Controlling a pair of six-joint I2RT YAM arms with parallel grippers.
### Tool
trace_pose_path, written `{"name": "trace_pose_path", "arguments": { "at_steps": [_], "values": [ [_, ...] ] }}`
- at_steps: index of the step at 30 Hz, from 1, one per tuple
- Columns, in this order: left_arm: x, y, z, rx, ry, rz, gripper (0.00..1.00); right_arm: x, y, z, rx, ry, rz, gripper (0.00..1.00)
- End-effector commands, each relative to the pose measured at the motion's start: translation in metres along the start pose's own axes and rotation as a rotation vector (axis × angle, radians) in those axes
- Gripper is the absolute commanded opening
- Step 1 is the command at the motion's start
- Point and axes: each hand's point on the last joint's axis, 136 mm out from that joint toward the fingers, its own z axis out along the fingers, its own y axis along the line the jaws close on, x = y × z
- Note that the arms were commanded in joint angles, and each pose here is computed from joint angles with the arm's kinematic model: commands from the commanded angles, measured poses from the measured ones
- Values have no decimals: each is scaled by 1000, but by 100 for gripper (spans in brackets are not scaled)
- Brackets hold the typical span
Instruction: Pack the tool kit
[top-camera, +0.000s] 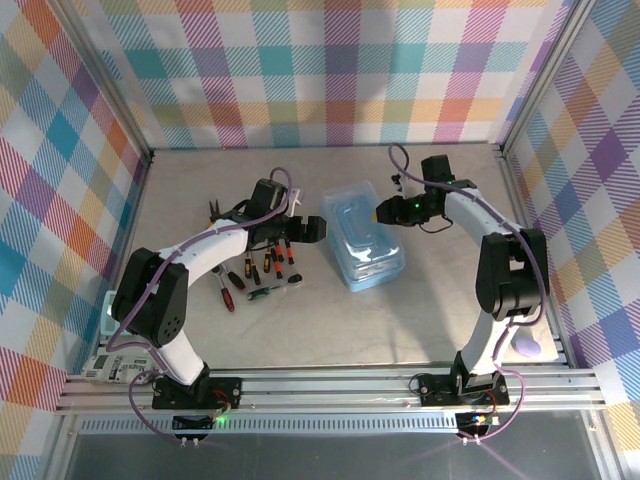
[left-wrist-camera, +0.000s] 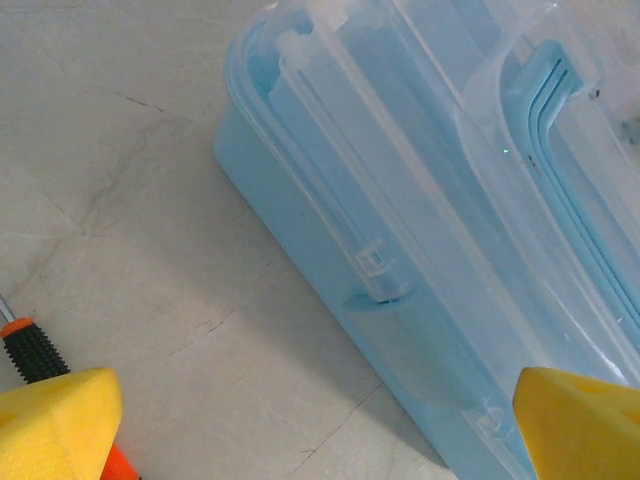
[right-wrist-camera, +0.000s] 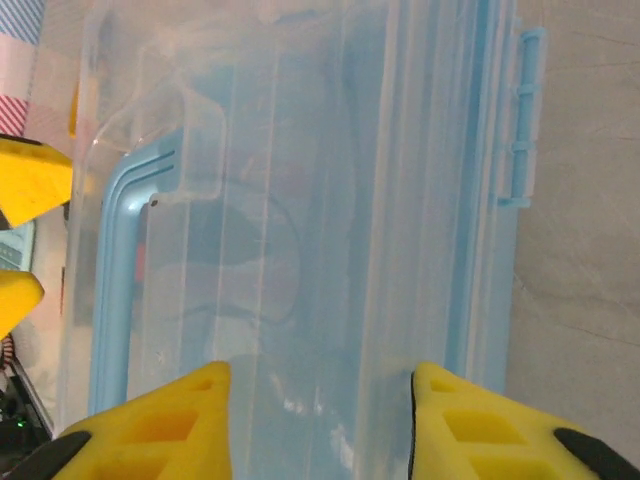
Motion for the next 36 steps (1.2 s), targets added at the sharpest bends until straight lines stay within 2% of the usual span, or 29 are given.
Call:
{"name": "trace_pose_path", "arguments": {
  "at_steps": [1, 4, 8, 9, 22, 25, 28, 31, 36],
  "values": [
    [-12, -10, -9, 10, -28, 32, 100, 31, -18, 10, 51, 91, 60, 70],
    [-10, -9, -7, 9, -20, 28, 100, 28, -13, 4, 86, 99, 21, 87],
    [-8, -7, -5, 7, -17, 22, 100, 20, -4, -3, 146, 122, -59, 95],
    [-8, -7, -5, 7, -17, 21, 100, 19, -2, -4, 162, 131, -79, 100],
    [-5, -4, -4, -3, -11, 23, 100, 14, 7, 11, 327, 244, -241, 100],
    [-5, -4, -3, -4, -10, 22, 100, 12, 1, 13, 374, 261, -250, 96],
    [-4, -4, -3, -6, -9, 23, 100, 13, -3, 15, 397, 279, -256, 87],
    [-5, -4, -4, -7, -12, 26, 99, 16, -2, 17, 384, 281, -253, 71],
    [-7, -5, -8, -3, -21, 27, 100, 22, 3, 22, 297, 266, -207, 64]
  ]
}}
